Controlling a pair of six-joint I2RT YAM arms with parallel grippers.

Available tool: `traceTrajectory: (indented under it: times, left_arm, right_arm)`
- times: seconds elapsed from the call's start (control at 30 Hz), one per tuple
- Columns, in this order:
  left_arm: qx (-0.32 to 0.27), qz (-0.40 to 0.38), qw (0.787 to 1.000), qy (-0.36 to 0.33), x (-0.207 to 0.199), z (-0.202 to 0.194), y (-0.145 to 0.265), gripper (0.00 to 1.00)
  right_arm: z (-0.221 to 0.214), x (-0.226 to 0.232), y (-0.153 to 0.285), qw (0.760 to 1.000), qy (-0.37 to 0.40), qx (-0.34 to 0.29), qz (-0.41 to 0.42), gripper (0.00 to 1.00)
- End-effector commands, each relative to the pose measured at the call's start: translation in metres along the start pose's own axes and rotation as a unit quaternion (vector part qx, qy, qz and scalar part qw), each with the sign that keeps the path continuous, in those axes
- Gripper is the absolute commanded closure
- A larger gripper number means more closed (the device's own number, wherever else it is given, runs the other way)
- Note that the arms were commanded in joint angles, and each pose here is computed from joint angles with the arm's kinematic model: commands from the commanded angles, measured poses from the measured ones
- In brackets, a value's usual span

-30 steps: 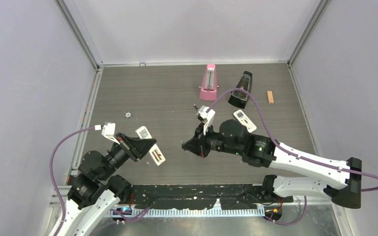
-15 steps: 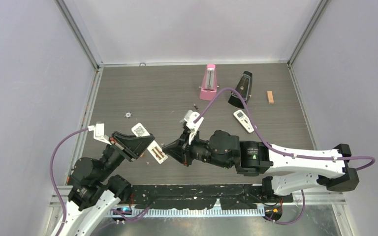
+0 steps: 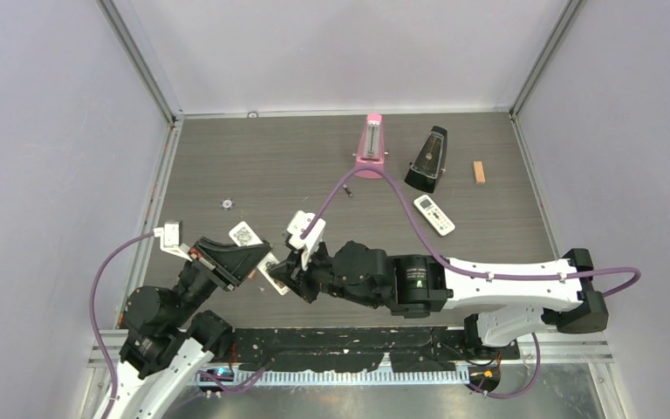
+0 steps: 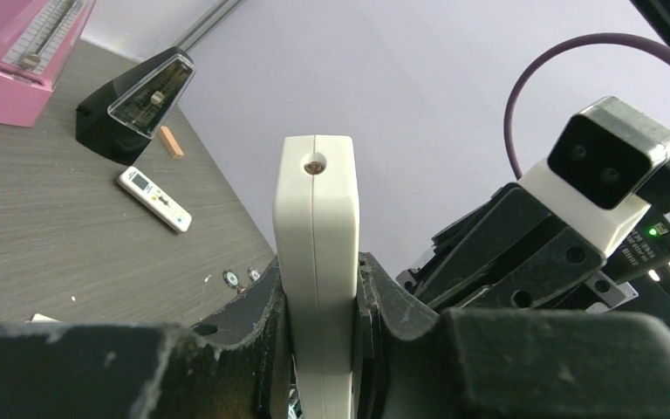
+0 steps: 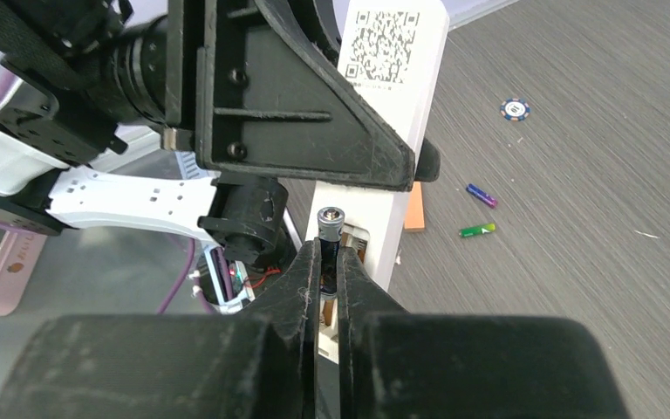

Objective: Load the batteries into the remote control
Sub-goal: Load the battery into the remote control.

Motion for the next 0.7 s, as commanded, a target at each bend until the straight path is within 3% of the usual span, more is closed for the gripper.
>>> traceTrajectory:
  times: [0.0,0.33,0.67]
  left_arm:
    - [-0.020,-0.036,0.999,0.009,-0.014,0.005,0.003,1.00]
    - [-0.029,-0.049,0.998,0.025,-0.015,0.006,0.004,1.00]
    - [-0.022,-0.064,0.997,0.043,-0.015,0.003,0.002,1.00]
  right_arm:
    - [0.017,0.001,0.002,1.000,0.009,-0.023,-0.014,0.95]
    - [0.004,0.005,-0.001,1.000,0.021,0.005,-0.012,0.94]
    - [0.001,0.004,-0.001,0.999,0.019,0.017,-0.019,0.85]
Point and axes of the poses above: each gripper's point midway between its finger pads, its own y axis back along the fingers, its own x axis along the line the jaws close on, z = x × y, the point moved 8 cm from there along y, back along the fingers, and after that the axes turned 11 degrees about y, right-handed, at the moved point
